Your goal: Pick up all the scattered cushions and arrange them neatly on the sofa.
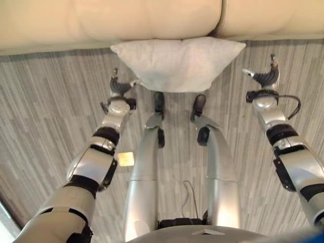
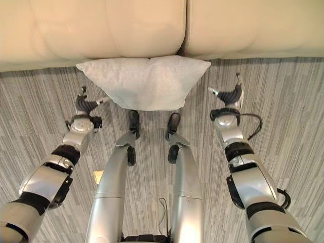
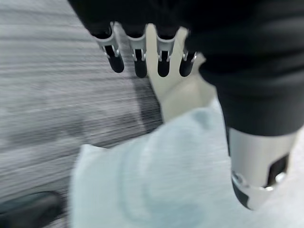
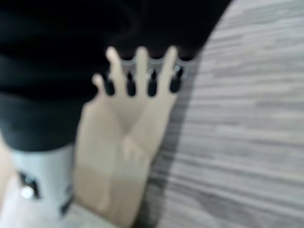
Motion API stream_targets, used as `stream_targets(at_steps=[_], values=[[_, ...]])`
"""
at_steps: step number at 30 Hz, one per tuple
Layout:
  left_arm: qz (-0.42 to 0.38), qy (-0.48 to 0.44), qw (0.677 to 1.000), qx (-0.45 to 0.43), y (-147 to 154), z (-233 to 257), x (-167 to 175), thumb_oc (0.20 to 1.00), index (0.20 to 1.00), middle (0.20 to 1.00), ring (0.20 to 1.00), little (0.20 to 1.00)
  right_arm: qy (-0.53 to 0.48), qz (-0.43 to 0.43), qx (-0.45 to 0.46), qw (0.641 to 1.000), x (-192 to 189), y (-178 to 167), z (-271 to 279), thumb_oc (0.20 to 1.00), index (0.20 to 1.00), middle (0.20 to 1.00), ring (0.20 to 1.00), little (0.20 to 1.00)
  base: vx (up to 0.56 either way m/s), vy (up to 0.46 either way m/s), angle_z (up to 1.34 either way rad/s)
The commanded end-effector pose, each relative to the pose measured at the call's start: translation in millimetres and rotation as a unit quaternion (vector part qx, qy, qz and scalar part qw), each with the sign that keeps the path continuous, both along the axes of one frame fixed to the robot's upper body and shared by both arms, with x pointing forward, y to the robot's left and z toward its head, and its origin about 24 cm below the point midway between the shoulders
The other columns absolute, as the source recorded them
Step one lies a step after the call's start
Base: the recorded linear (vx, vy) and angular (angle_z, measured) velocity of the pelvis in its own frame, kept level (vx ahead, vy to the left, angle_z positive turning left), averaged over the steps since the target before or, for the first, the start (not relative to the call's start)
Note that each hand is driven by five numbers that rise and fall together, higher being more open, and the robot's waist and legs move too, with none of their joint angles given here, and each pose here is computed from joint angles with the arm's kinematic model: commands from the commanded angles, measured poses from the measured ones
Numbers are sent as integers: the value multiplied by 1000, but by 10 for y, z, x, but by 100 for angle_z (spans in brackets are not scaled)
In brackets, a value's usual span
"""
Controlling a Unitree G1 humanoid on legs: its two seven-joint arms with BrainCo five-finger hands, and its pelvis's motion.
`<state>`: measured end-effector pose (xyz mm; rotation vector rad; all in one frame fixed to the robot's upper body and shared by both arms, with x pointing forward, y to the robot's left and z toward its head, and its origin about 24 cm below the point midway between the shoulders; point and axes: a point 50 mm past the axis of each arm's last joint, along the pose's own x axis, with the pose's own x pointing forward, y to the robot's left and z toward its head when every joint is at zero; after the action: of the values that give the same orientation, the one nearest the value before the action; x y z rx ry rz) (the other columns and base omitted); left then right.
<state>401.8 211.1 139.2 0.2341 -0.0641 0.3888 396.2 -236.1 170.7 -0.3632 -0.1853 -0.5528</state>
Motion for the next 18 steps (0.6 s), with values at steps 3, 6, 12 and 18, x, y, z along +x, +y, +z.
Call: stream_targets(at_steps=[3, 6, 12, 18], values=[[23, 2, 1000, -4, 125, -170, -101, 1000, 1000, 1000, 1000, 1000, -27, -18, 20, 999, -168, -177, -169, 1000, 1000, 1000, 1000, 1000, 63, 71, 4], [-2, -46, 999, 5, 66, 157, -20, 1000, 1000, 1000, 1000, 1000, -65, 14, 16, 998, -141, -131, 74, 1000, 1000, 1000, 1000, 1000, 43, 24, -14], [-42, -81, 996, 22, -121, 362, 13, 1000, 1000, 1000, 1000, 1000, -69, 47, 18, 996, -171, -41, 18, 1000, 1000, 1000, 1000, 1000, 13, 2, -2], [-67, -109, 991, 33, -305, 492, 25, 1000, 1000, 1000, 1000, 1000, -46, 81, 6, 996, -140, 125, -87, 1000, 1000, 1000, 1000, 1000, -17, -7, -3]])
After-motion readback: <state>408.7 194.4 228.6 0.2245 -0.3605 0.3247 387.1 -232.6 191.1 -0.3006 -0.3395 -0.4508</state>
